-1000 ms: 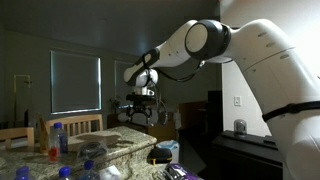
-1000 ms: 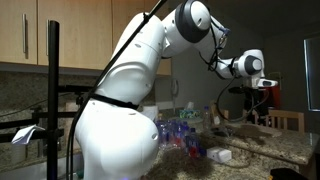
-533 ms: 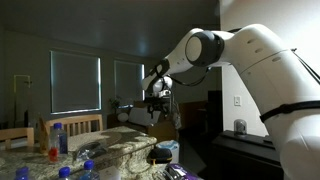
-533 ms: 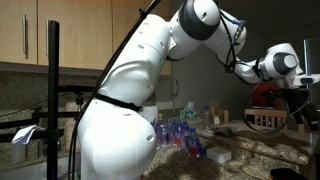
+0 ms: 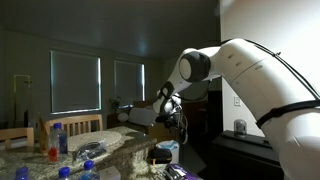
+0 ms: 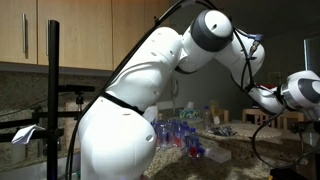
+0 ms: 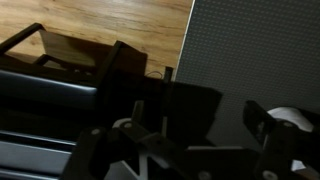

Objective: Put the cable on the lower counter on the upper counter and then put the case on the upper counter on the lower counter

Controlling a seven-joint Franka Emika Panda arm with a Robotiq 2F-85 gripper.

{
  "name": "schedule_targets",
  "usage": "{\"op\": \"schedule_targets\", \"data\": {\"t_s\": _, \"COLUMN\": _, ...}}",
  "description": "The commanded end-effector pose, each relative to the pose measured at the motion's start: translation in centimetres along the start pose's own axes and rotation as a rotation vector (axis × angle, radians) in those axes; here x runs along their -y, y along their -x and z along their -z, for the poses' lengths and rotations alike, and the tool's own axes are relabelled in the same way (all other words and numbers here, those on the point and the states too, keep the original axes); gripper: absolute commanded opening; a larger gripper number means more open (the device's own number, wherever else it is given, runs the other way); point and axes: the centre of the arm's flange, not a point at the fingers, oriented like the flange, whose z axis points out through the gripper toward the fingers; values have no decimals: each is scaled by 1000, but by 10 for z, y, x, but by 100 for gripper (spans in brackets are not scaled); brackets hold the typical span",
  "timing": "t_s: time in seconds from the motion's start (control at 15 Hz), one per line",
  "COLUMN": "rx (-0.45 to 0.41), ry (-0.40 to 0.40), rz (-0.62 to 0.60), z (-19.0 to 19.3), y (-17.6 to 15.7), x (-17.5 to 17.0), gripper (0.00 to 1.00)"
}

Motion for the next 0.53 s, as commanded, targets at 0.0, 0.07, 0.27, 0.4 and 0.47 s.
{"op": "schedule_targets", "data": {"t_s": 0.0, "rx": -37, "ry": 95, "rz": -173, "z": -15, "y": 3, "x": -15, "gripper": 100}}
{"op": "schedule_targets", "data": {"t_s": 0.07, "rx": -33, "ry": 116, "rz": -207, "z": -18, "y": 5, "x": -17, "gripper": 100}}
{"op": "schedule_targets", "data": {"t_s": 0.27, "rx": 10, "ry": 169, "rz": -264, "z": -22, "y": 12, "x": -26, "gripper": 100}}
{"op": "schedule_targets", "data": {"t_s": 0.4, "rx": 28, "ry": 203, "rz": -280, "z": -25, "y": 18, "x": -31, "gripper": 100}}
{"op": "schedule_targets", "data": {"t_s": 0.47, "rx": 36, "ry": 219, "rz": -284, "z": -27, "y": 26, "x": -32, "gripper": 100}}
